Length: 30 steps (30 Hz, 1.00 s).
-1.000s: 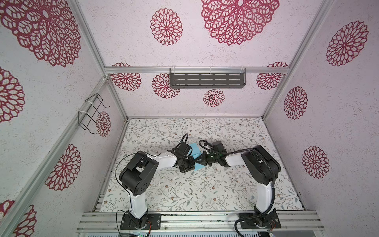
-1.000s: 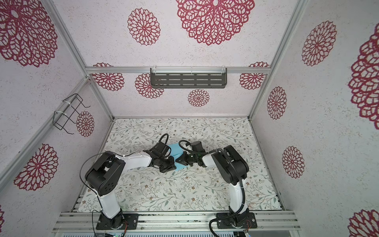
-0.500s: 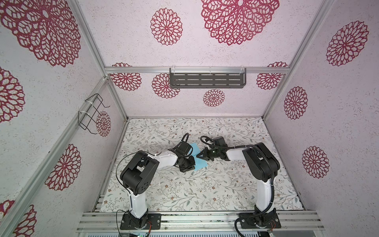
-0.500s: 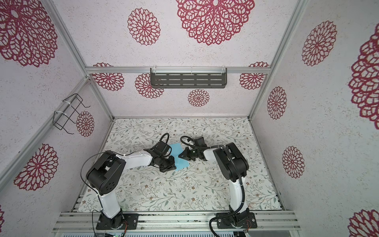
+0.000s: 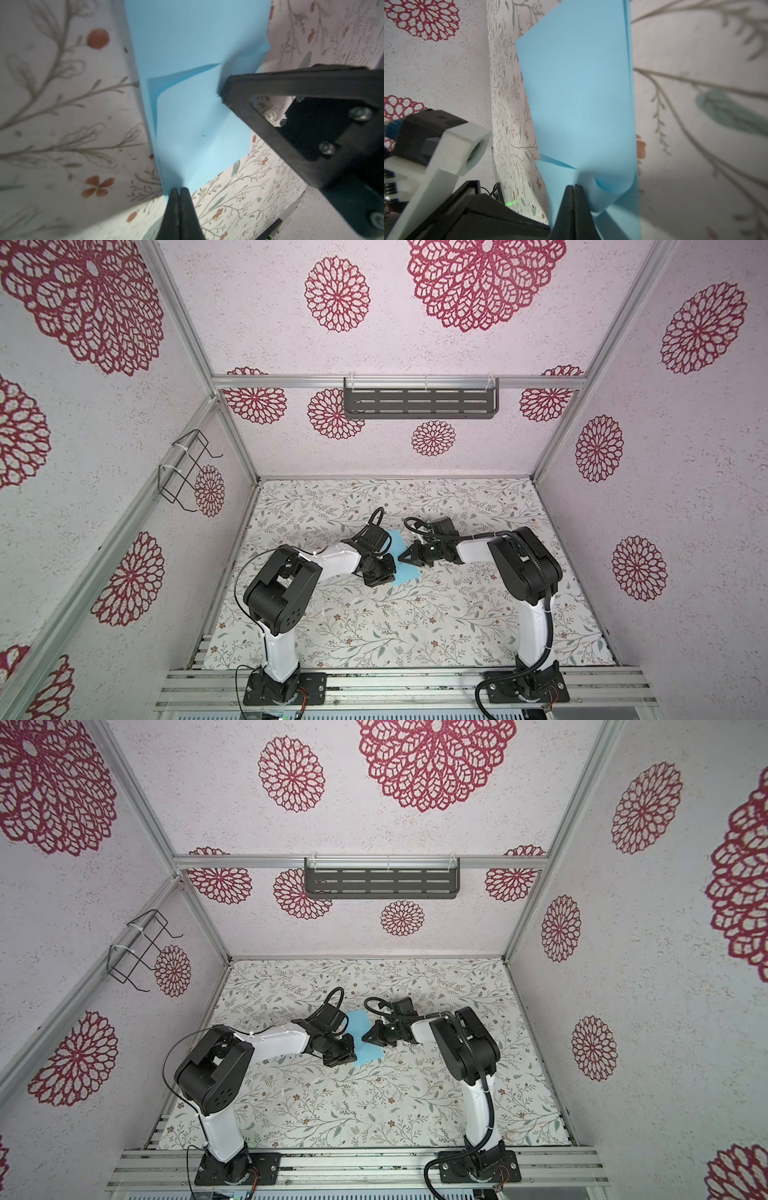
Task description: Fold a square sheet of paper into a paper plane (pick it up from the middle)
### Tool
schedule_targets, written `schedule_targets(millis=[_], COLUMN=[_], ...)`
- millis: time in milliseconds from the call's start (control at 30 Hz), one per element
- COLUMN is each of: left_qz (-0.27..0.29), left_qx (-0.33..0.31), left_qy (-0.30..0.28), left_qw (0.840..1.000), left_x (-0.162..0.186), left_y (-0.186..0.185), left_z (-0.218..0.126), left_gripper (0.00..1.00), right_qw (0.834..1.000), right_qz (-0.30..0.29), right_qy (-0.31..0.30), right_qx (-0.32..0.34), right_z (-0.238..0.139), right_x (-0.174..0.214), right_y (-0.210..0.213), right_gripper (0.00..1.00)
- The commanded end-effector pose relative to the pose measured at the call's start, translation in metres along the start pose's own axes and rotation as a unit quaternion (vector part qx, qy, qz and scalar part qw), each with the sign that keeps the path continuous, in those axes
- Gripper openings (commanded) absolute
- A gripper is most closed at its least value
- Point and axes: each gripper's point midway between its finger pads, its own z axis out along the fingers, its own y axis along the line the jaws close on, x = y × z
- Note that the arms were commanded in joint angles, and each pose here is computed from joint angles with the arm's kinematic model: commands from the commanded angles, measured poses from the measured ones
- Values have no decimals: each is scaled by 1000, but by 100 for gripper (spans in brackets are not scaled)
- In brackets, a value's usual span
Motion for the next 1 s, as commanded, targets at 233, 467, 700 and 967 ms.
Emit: schedule_targets(millis=[233, 467, 700, 967], left_qz=[9, 1, -4, -7], left_qx=[-14, -43, -89, -100], left_qy=[-25, -12, -2, 6], left_qw=[1000, 999, 996, 995], left_x=[-20, -16, -11, -6], left_y=[-10, 6, 29, 37], left_z=[1, 11, 21, 24], left_gripper=[2, 0, 0, 0], right_qw=[1000, 1000, 996, 995], right_qz=[3, -17, -77, -88], right_qy=[7, -1, -10, 22], right_qx=[11, 0, -46, -36], right_z=[1, -3, -20, -9], right_x=[6, 0, -3, 27], right_y=[-11, 0, 38, 36], right_gripper=[6, 6, 7, 4])
